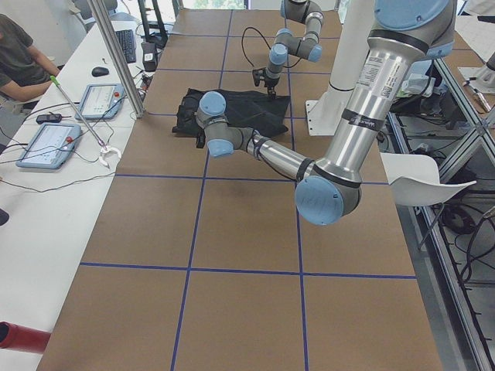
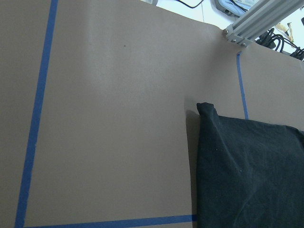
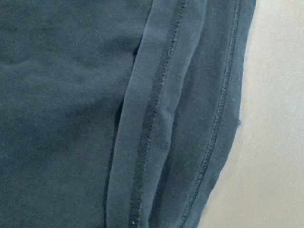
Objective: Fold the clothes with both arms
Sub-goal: 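Press the right gripper down on the shirt's side edge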
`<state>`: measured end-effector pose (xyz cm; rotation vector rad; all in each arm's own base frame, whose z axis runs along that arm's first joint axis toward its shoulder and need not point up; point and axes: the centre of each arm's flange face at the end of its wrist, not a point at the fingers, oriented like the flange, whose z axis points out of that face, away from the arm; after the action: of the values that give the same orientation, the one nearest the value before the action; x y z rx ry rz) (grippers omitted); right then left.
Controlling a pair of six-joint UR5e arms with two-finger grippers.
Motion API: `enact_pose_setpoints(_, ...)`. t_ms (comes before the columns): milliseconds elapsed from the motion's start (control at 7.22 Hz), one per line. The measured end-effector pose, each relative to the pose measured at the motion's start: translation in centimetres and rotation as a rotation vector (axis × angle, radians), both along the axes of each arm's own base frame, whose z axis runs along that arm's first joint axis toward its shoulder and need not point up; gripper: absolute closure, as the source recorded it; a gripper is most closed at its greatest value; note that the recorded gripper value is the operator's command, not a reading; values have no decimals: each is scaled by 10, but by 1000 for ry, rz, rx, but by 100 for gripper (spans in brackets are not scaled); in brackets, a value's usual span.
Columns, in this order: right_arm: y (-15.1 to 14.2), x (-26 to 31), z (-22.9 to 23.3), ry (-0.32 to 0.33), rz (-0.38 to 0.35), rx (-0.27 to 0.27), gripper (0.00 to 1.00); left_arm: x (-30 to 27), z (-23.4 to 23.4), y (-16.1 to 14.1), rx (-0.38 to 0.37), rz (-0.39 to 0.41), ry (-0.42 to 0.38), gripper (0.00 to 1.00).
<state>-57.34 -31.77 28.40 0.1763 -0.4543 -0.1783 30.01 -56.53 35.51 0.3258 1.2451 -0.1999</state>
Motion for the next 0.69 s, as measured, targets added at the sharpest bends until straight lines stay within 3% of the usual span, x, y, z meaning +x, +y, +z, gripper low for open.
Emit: enact_pose_setpoints(693, -13, 36, 31, 37, -19, 17, 0, 3, 8, -2, -12, -3, -5, 0)
